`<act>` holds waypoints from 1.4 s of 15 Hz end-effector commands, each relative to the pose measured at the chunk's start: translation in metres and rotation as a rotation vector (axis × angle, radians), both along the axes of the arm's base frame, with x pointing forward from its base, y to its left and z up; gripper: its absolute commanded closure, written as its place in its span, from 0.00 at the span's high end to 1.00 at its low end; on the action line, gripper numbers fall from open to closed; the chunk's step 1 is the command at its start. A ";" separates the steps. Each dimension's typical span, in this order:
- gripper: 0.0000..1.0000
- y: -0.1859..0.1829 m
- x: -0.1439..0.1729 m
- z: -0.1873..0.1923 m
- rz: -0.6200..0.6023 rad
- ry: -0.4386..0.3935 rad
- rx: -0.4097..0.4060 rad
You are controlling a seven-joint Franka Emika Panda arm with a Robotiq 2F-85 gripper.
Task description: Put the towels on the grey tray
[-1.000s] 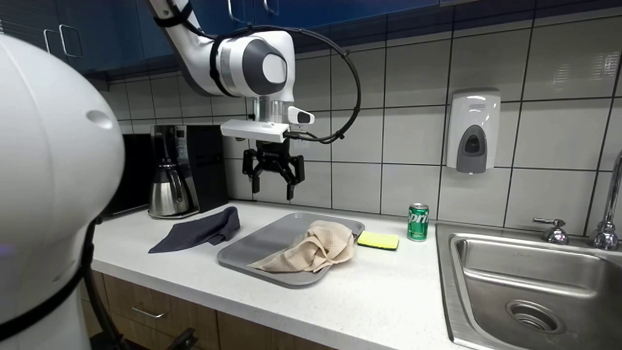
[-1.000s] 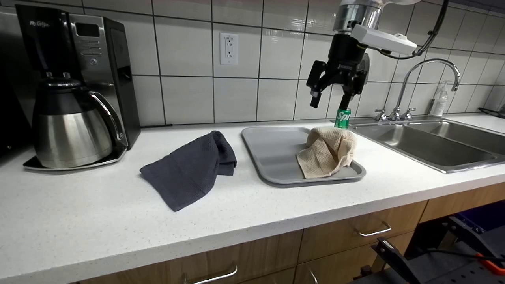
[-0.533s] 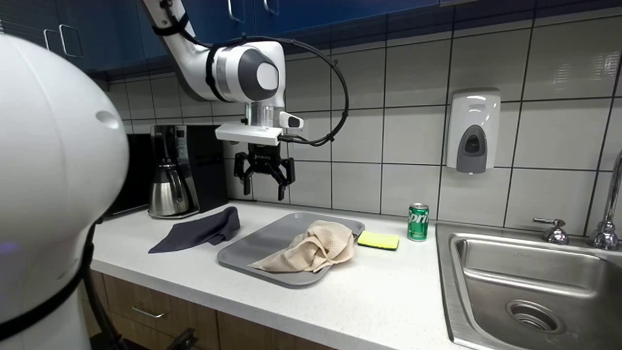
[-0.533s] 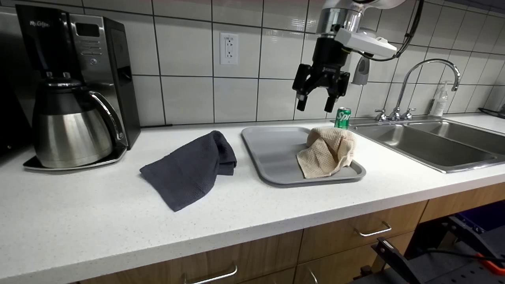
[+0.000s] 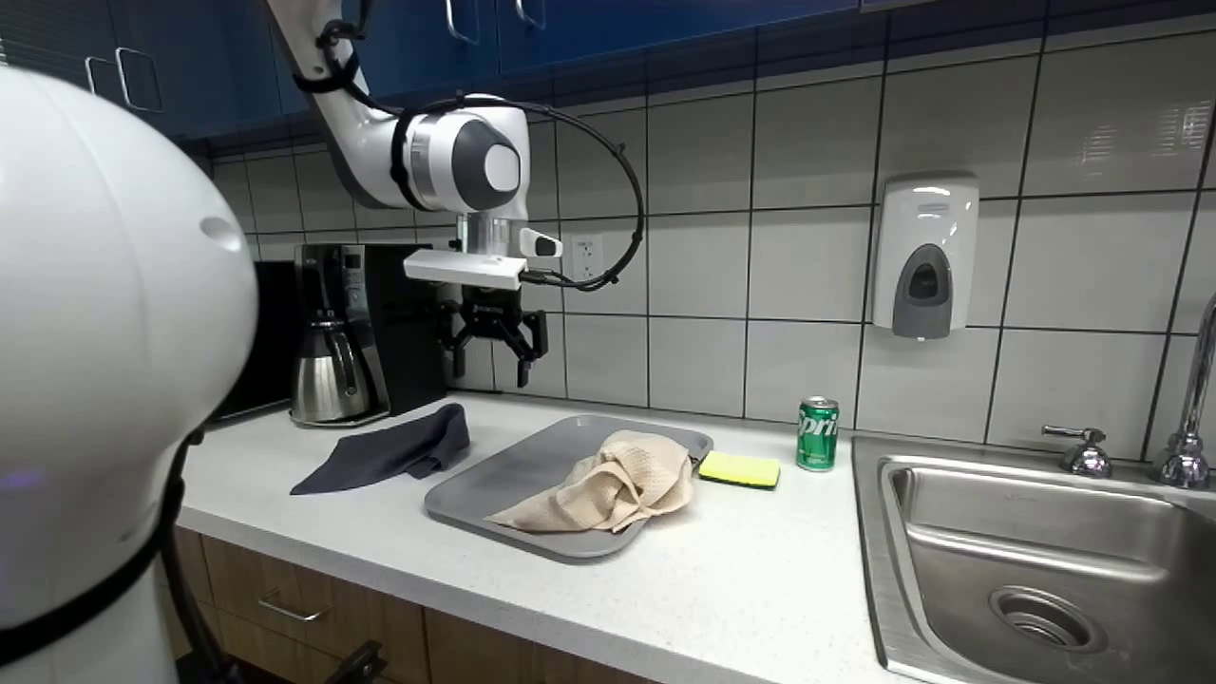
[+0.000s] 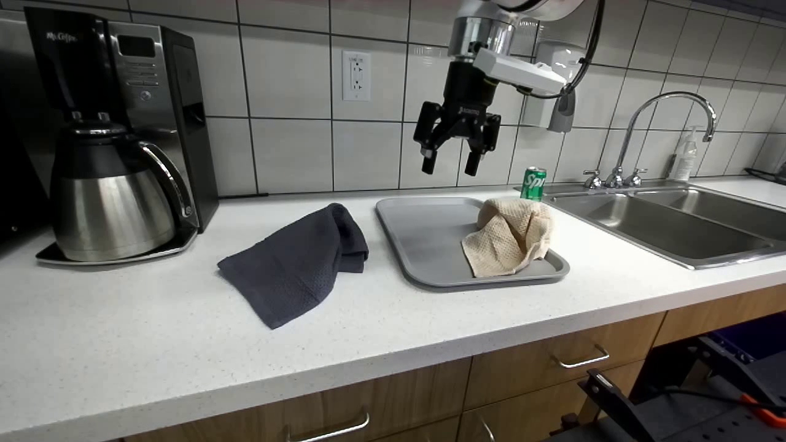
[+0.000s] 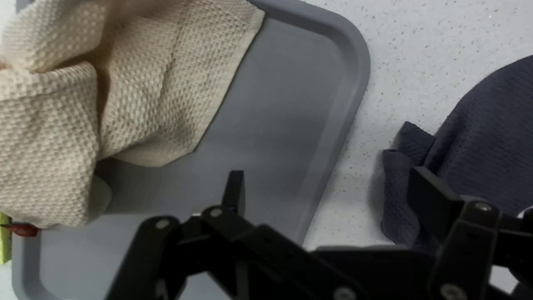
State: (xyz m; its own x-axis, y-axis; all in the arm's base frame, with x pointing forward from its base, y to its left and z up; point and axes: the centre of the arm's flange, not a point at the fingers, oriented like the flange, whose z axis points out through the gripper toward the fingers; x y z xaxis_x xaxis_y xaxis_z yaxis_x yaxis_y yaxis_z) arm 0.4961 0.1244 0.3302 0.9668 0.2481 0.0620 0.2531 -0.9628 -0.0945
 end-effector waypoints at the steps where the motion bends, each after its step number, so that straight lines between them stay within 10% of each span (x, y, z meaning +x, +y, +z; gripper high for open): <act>1: 1.00 0.038 0.018 0.005 -0.002 -0.013 0.006; 21: 1.00 0.150 0.098 -0.057 0.158 -0.007 0.068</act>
